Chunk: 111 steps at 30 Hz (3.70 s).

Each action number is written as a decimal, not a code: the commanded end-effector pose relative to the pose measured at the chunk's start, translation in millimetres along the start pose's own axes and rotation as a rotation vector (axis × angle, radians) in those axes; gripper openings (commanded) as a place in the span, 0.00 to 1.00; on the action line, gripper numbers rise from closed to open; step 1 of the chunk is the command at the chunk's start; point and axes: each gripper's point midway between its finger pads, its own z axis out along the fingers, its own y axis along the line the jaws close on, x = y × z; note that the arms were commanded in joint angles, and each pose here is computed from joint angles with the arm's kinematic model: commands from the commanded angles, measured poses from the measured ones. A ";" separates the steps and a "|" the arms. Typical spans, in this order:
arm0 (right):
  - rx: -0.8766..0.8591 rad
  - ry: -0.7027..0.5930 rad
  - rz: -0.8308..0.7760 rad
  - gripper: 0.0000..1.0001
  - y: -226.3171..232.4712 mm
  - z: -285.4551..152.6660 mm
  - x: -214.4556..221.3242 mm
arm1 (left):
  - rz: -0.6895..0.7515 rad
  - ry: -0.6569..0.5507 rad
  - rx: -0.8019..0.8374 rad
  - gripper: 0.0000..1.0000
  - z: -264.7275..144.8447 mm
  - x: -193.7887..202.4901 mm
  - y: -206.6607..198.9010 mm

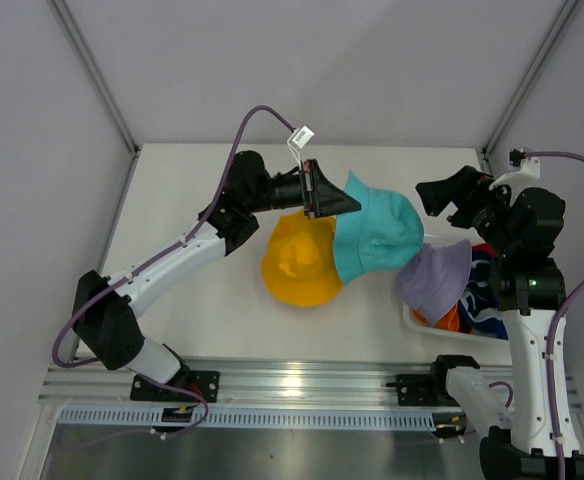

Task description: Stack the hats

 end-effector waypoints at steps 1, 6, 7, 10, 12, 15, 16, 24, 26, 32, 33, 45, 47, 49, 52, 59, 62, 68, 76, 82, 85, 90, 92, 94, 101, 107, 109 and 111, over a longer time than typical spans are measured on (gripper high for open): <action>-0.130 -0.040 0.023 1.00 21.2 8.5 -9.8 | 0.013 -0.004 0.065 0.01 -16.4 -6.4 -16.8; -0.167 0.032 0.095 1.00 22.0 18.6 9.3 | 0.053 -0.008 -0.008 0.01 -26.2 0.5 -3.9; -0.170 0.032 0.097 0.99 22.5 18.7 10.2 | 0.056 -0.009 -0.032 0.01 -29.1 1.8 2.0; -0.169 0.037 0.102 0.99 21.3 17.6 15.2 | 0.062 -0.016 -0.108 0.01 -42.7 5.0 19.0; -0.169 0.047 0.105 0.99 20.2 17.8 19.4 | 0.083 -0.057 -0.151 0.01 -56.0 -5.0 21.0; -0.174 0.072 0.118 0.99 19.3 20.8 27.8 | 0.091 -0.088 -0.238 0.01 -76.2 -10.2 34.3; -0.178 0.073 0.119 1.00 20.0 21.3 28.2 | 0.103 -0.089 -0.267 0.01 -81.1 -10.0 40.1; -0.193 0.106 0.091 0.99 26.0 30.0 37.0 | 0.038 -0.070 -0.479 0.01 -126.0 20.1 95.1; -0.192 0.116 0.095 1.00 25.5 32.8 40.1 | 0.023 -0.078 -0.471 0.01 -134.9 32.2 98.3; -0.192 0.187 0.151 0.99 24.7 48.4 65.8 | 0.026 -0.094 -0.513 0.02 -160.7 49.2 110.2; -0.197 0.192 0.156 0.99 26.1 50.4 68.1 | 0.006 -0.121 -0.533 0.02 -168.8 45.6 113.7; -0.234 0.245 0.085 0.99 44.6 57.5 88.0 | -0.242 -0.277 -0.643 0.03 -208.8 65.6 156.4; -0.245 0.251 0.083 0.99 46.2 57.9 89.9 | -0.304 -0.281 -0.660 0.03 -213.2 82.1 165.2; -0.268 0.265 0.081 0.99 49.8 59.0 93.3 | -0.344 -0.298 -0.695 0.03 -219.6 94.9 177.1; -0.289 0.293 0.076 0.99 54.8 63.0 102.3 | -0.407 -0.318 -0.726 0.02 -227.5 112.4 189.5; -0.190 0.363 0.123 0.99 35.6 90.2 147.8 | -0.414 -0.313 -0.745 0.03 -234.4 124.2 192.0; -0.127 0.375 0.207 1.00 21.0 102.9 164.6 | -0.411 -0.297 -0.757 0.03 -235.0 124.0 190.9; -0.259 0.385 0.213 0.99 31.1 115.5 182.9 | -0.467 -0.265 -0.768 0.02 -234.4 134.8 198.6; -0.392 0.380 0.225 0.95 47.4 128.8 182.8 | -0.472 -0.224 -0.759 0.02 -227.5 123.7 196.1; -0.421 0.494 0.285 0.85 44.6 129.1 212.6 | -0.464 -0.228 -0.767 0.02 -224.8 113.1 200.0; -0.421 0.530 0.292 0.83 42.3 123.7 222.9 | -0.467 -0.239 -0.771 0.02 -225.7 112.7 200.2; -0.406 0.578 0.306 0.76 37.1 110.8 234.6 | -0.454 -0.246 -0.779 0.02 -227.5 110.6 197.1; -0.393 0.600 0.317 0.70 35.5 104.7 237.9 | -0.450 -0.248 -0.777 0.02 -227.3 109.1 195.4; -0.395 0.616 0.329 0.60 36.2 98.9 240.3 | -0.450 -0.251 -0.773 0.02 -226.6 107.3 193.9; -0.328 0.645 0.383 0.01 33.5 88.7 238.1 | -0.441 -0.270 -0.764 0.02 -224.8 91.4 177.8; -0.277 0.630 0.429 0.00 45.1 76.0 205.7 | -0.412 -0.282 -0.793 0.04 -227.8 68.4 148.3; -0.254 0.608 0.446 0.00 48.7 71.5 191.9 | -0.408 -0.284 -0.767 0.04 -224.3 60.4 136.6; -0.261 0.576 0.453 0.00 56.7 70.8 175.1 | -0.407 -0.293 -0.750 0.04 -222.0 54.1 129.5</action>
